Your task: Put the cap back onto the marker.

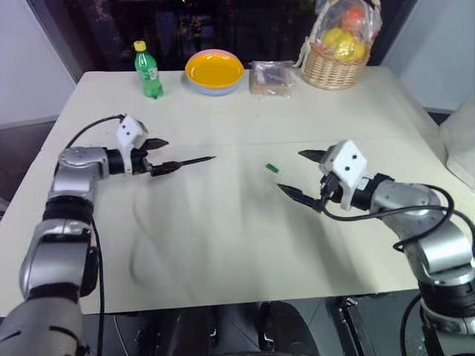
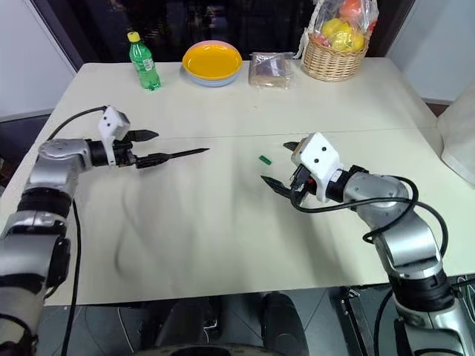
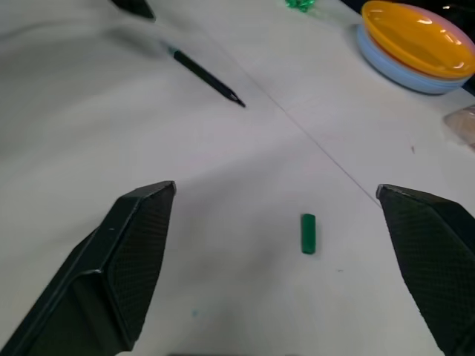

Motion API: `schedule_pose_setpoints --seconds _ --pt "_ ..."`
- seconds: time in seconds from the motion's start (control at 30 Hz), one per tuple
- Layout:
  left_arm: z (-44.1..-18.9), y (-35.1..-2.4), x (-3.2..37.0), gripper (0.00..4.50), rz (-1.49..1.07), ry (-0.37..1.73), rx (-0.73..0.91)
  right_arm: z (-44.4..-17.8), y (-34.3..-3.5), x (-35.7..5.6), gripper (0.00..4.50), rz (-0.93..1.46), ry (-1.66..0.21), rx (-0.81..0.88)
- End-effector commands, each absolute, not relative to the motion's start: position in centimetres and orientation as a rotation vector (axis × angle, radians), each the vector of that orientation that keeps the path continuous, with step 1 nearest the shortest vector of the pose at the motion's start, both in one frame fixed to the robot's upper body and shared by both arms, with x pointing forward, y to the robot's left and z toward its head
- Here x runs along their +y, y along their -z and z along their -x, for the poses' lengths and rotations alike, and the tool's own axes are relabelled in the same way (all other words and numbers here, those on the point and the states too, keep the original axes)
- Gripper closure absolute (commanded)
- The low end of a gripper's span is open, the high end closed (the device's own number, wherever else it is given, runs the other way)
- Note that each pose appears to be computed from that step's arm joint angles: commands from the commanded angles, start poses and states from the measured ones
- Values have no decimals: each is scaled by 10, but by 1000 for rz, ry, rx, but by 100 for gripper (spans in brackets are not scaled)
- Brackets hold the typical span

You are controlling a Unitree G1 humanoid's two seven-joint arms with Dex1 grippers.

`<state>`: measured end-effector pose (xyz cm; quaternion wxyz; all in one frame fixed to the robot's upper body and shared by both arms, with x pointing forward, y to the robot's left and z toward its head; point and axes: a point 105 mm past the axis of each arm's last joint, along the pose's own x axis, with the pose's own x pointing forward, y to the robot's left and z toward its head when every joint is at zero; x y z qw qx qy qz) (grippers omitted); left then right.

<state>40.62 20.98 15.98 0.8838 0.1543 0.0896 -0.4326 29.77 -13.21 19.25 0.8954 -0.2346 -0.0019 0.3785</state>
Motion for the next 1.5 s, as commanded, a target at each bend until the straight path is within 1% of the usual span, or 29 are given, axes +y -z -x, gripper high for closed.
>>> schedule_pose_setpoints --seconds 0.03,0.33,0.47,0.77,0.8,0.87,0.97,1.07,1.1,1.5 --pt "-412 -162 204 2 -372 914 194 -289 -206 -131 0 478 -730 -68" --pt "-423 -143 183 2 -371 909 291 -277 -205 -136 0 458 -641 -59" --pt "-424 -129 181 2 -390 884 354 -273 -207 -137 0 461 -614 -56" --pt "-422 -114 179 2 -405 875 414 -272 -211 -145 0 475 -558 -56" --pt "-422 -114 179 26 -406 876 414 -272 -211 -145 0 476 -557 -56" --pt "-422 -115 178 88 -405 881 412 -272 -211 -145 0 476 -553 -56" --pt "-422 -117 175 235 -411 900 401 -273 -212 -145 0 475 -547 -60" --pt "-420 -118 174 398 -417 925 398 -275 -212 -145 0 476 -547 -61" --pt "-419 -118 173 446 -418 934 395 -276 -212 -145 0 477 -548 -61" --pt "-414 -119 175 446 -467 982 376 -281 -213 -142 0 481 -573 -69"
